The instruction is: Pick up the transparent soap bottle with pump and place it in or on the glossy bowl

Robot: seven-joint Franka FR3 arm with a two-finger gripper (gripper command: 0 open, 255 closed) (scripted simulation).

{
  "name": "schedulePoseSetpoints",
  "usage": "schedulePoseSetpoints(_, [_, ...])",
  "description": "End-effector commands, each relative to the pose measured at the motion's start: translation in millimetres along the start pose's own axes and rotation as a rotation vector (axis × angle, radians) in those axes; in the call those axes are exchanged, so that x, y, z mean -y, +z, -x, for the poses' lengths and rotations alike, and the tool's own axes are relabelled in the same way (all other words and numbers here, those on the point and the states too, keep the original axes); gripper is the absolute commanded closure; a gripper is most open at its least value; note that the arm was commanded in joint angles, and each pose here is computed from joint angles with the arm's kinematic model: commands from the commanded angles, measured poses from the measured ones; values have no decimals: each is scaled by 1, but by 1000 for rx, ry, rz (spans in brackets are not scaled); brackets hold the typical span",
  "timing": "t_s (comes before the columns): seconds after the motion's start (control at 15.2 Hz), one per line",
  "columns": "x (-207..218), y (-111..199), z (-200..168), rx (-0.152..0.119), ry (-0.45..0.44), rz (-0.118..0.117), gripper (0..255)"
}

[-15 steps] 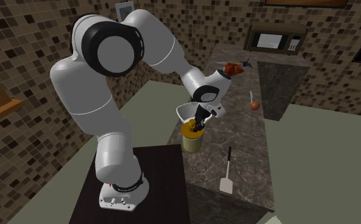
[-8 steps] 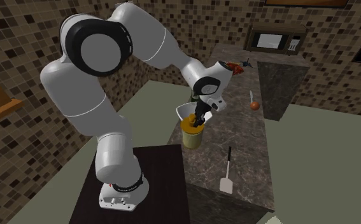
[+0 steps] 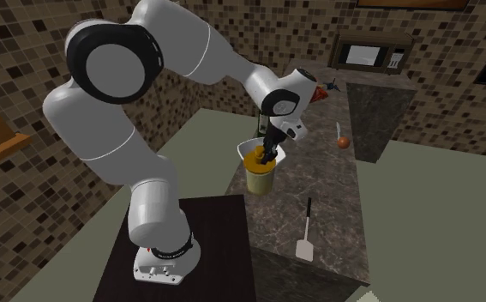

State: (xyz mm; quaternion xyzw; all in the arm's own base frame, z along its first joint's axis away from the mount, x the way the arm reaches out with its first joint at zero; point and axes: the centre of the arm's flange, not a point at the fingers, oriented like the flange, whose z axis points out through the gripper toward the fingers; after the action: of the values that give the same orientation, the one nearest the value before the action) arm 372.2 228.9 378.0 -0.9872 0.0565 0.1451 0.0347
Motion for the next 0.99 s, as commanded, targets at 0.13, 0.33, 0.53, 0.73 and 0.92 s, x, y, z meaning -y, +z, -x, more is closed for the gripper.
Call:
schedulePoseSetpoints(0.13, [2, -21, 6, 0, 0, 0, 255])
schedulePoseSetpoints(0.33, [3, -36, 11, 0, 0, 0, 255])
schedulePoseSetpoints(0.53, [4, -52, 15, 0, 0, 0, 255])
schedulePoseSetpoints(0.73, [5, -67, 20, 0, 0, 0, 255])
schedulePoseSetpoints(0.92, [6, -82, 25, 0, 0, 0, 255])
